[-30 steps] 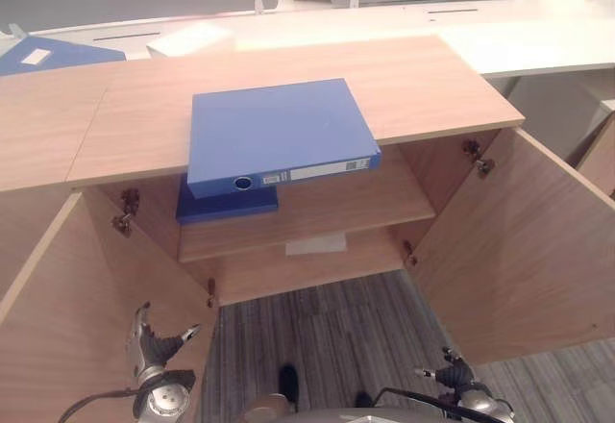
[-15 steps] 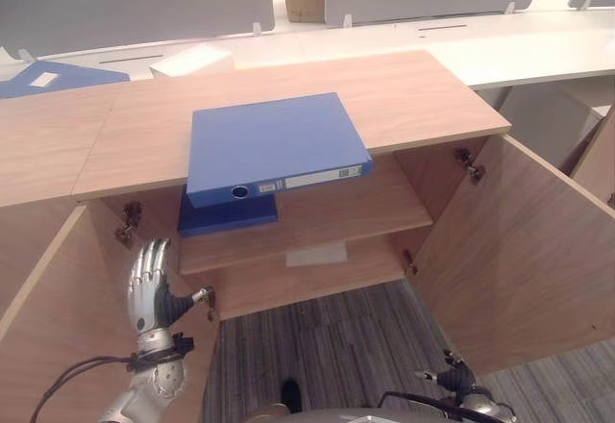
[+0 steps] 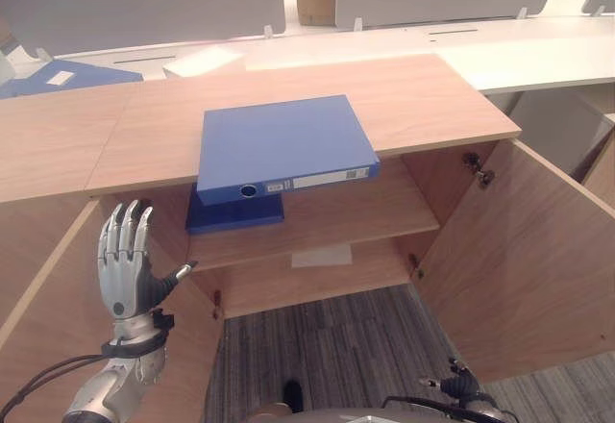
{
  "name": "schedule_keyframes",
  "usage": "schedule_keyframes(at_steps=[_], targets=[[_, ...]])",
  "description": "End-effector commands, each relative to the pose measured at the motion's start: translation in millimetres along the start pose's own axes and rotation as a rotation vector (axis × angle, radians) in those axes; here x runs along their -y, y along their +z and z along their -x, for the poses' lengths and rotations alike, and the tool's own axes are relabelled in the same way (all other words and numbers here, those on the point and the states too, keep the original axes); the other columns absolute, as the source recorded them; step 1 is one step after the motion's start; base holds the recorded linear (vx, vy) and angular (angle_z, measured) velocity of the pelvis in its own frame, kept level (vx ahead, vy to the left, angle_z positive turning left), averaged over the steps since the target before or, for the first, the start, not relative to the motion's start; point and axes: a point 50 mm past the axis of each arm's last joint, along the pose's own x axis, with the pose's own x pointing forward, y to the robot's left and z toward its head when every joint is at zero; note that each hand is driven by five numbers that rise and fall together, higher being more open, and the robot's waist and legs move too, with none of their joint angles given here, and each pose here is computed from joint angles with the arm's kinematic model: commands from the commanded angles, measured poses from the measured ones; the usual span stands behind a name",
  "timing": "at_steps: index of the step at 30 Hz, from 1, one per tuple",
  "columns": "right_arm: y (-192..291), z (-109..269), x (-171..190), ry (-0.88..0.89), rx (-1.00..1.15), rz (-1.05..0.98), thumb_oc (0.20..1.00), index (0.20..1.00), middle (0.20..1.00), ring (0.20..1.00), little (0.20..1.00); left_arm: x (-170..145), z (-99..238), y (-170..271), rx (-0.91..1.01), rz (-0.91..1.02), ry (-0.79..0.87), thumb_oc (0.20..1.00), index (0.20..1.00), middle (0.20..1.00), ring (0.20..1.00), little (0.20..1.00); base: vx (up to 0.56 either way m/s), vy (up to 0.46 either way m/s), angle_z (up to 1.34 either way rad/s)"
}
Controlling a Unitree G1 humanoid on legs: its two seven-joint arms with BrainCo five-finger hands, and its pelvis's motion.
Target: Put the empty folder in the office cabinet
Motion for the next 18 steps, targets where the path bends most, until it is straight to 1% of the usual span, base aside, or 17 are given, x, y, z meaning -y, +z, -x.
schedule_keyframes(at_steps=[1, 8, 18], targets=[[20, -5, 15, -0.053, 0.056, -0.008, 1.0, 1.0, 1.0, 1.0, 1.0, -16, -37, 6, 0.145, -0.036, 0.116, 1.0, 1.0, 1.0, 1.0, 1.0, 0.0, 0.0, 0.0], [16, -3, 15, -0.054, 0.05, 0.005, 1.0, 1.0, 1.0, 1.0, 1.0, -2, -45, 14, 0.2, -0.047, 0.065, 1.0, 1.0, 1.0, 1.0, 1.0, 0.01, 0.012, -0.04], [11, -1, 15, -0.052, 0.043, 0.017, 1.0, 1.0, 1.0, 1.0, 1.0, 12, -58, 21, 0.232, -0.083, 0.058, 1.0, 1.0, 1.0, 1.0, 1.0, 0.03, 0.013, -0.14]])
